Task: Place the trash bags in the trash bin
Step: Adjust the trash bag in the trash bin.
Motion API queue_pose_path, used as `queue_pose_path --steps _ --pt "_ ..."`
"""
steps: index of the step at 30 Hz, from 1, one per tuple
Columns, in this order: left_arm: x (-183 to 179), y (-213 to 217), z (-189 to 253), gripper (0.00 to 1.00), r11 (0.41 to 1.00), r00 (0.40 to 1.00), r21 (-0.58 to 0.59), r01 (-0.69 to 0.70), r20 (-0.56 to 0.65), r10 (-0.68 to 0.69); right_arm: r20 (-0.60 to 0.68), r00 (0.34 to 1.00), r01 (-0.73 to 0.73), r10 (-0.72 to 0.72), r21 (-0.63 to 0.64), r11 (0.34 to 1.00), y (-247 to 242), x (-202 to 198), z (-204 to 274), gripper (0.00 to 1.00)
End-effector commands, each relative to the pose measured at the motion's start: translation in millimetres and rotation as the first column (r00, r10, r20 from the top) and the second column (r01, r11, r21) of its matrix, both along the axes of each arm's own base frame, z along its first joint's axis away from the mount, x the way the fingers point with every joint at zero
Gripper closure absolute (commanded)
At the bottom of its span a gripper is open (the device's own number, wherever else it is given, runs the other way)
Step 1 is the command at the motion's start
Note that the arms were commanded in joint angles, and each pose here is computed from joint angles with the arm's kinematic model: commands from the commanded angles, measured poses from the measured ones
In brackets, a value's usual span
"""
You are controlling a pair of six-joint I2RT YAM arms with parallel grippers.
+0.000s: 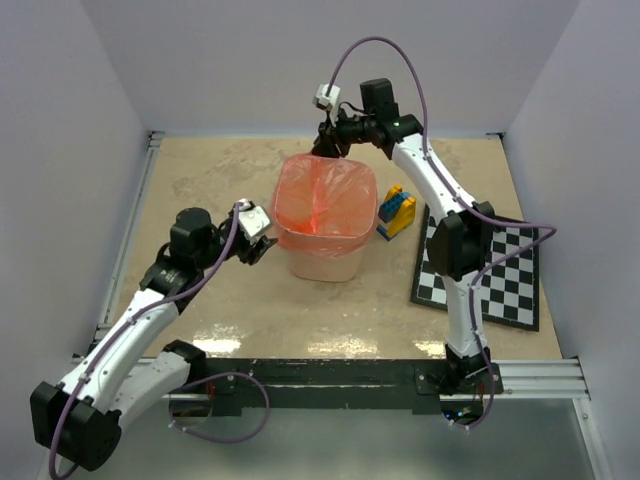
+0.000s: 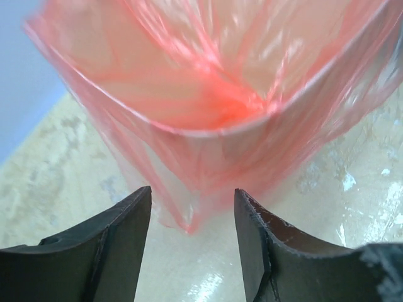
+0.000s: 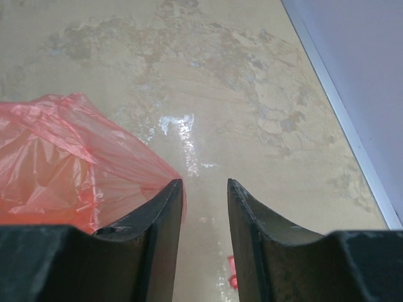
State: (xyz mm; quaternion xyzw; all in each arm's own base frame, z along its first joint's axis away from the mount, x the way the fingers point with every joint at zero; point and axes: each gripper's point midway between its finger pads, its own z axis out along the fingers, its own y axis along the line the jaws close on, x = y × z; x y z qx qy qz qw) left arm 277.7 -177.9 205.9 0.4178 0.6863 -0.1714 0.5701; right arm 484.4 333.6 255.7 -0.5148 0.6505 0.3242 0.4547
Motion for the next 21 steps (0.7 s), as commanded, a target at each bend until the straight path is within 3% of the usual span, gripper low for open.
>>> queue_pose_path --steps 1,5,11,17,21 --pt "-16.7 5.8 54.5 0.40 0.997 0.996 0.036 0.061 0.064 -0.064 0.122 0.979 0.154 -0.162 0.072 0.985 -17.1 9.9 64.2 0.59" --pt "2.5 8.4 99.1 0.39 0.999 0.989 0.004 0.032 0.143 -0.033 0.184 0.951 0.228 -0.249 0.130 0.965 -34.1 16.3 95.3 0.56" --pt "65.7 -15.3 146.4 0.40 0.995 0.985 -0.093 0.030 0.174 -0.013 0.246 0.923 0.254 -0.295 0.186 0.949 -45.5 7.6 127.2 0.47" --pt "118.4 -40.5 151.9 0.41 0.989 0.984 -0.139 0.043 0.177 -0.017 0.275 0.888 0.324 -0.367 0.192 0.926 -61.7 3.9 132.5 0.44" --pt "144.2 -43.3 144.3 0.45 0.992 0.987 -0.126 0.009 0.161 0.011 0.265 0.904 0.296 -0.336 0.180 0.938 -60.2 -7.0 125.3 0.44"
